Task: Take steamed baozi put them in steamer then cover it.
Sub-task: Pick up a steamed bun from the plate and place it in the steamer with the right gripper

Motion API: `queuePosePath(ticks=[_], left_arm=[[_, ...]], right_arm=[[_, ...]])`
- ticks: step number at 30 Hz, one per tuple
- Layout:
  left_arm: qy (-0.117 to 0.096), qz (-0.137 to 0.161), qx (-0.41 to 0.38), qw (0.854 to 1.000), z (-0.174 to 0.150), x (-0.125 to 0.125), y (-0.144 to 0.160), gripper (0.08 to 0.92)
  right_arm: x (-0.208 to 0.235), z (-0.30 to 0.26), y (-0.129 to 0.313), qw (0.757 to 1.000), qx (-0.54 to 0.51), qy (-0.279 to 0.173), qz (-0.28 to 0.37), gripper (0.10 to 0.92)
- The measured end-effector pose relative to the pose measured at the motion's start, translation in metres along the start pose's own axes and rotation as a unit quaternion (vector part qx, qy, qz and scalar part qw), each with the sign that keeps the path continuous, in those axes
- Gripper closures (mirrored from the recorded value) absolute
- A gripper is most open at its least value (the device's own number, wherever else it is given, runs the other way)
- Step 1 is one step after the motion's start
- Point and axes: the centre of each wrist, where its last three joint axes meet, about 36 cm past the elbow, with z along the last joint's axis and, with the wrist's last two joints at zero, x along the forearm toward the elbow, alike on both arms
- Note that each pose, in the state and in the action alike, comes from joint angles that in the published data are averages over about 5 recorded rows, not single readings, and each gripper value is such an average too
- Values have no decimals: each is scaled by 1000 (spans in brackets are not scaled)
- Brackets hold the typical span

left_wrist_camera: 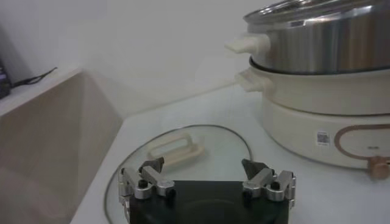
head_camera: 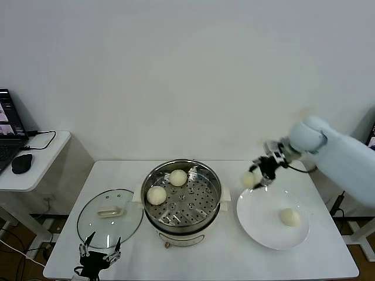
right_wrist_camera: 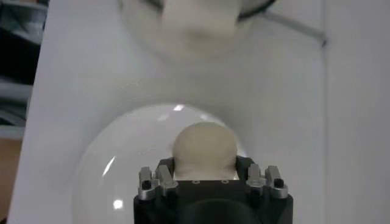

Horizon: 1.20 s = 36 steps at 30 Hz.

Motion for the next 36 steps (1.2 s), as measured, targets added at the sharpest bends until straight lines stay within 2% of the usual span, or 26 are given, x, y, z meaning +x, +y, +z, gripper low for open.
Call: queuePosePath(ticks=[8, 15, 26, 36], left_arm=[[-7, -11, 2, 1000, -3, 3, 4, 177], [-9, -14, 0, 1000, -6, 8, 5, 177], [-13, -17, 9, 1000, -9, 10, 2, 177], [-16, -12, 11, 1000, -11, 11, 6, 177]], right_arm=[[-1, -83, -54, 985, 165, -50, -6, 411], [-20, -159, -72, 944, 325, -42, -23, 408], [-68, -236, -63, 861, 502, -12, -77, 411], [-104, -259, -37, 815, 565, -8, -128, 409]])
